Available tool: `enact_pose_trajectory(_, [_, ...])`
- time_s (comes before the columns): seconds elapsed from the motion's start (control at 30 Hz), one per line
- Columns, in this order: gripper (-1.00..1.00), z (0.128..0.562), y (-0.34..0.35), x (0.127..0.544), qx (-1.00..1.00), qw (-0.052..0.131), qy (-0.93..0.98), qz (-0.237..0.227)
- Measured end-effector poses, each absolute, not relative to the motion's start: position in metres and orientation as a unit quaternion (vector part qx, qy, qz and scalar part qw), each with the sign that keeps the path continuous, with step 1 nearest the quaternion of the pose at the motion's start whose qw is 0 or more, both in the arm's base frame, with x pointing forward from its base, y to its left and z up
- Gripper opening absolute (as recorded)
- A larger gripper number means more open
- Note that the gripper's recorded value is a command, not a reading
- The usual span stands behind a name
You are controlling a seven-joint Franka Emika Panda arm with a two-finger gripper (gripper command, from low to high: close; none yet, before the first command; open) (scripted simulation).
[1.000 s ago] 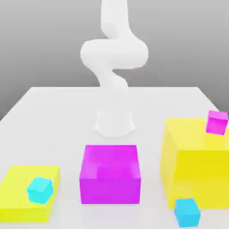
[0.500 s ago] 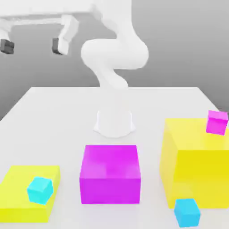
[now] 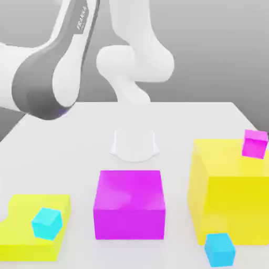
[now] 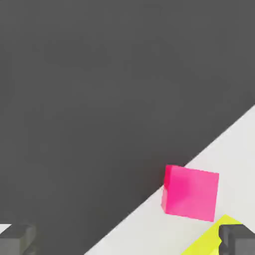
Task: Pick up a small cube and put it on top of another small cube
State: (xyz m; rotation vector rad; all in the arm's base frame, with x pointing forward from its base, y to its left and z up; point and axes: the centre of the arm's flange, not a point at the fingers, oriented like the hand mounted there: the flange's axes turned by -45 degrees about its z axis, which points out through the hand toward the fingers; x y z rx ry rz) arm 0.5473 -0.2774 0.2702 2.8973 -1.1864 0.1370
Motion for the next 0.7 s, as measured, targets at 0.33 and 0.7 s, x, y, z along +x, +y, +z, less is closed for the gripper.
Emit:
enact_pose_trajectory(0.33, [-1.0, 0.137, -0.309, 0.531, 0.907, 0.0, -0.422, 0.0])
enact_pose_trajectory(0.7, [-1.0, 0.213, -0.294, 0.523, 0.902, -0.003, -0.433, 0.001])
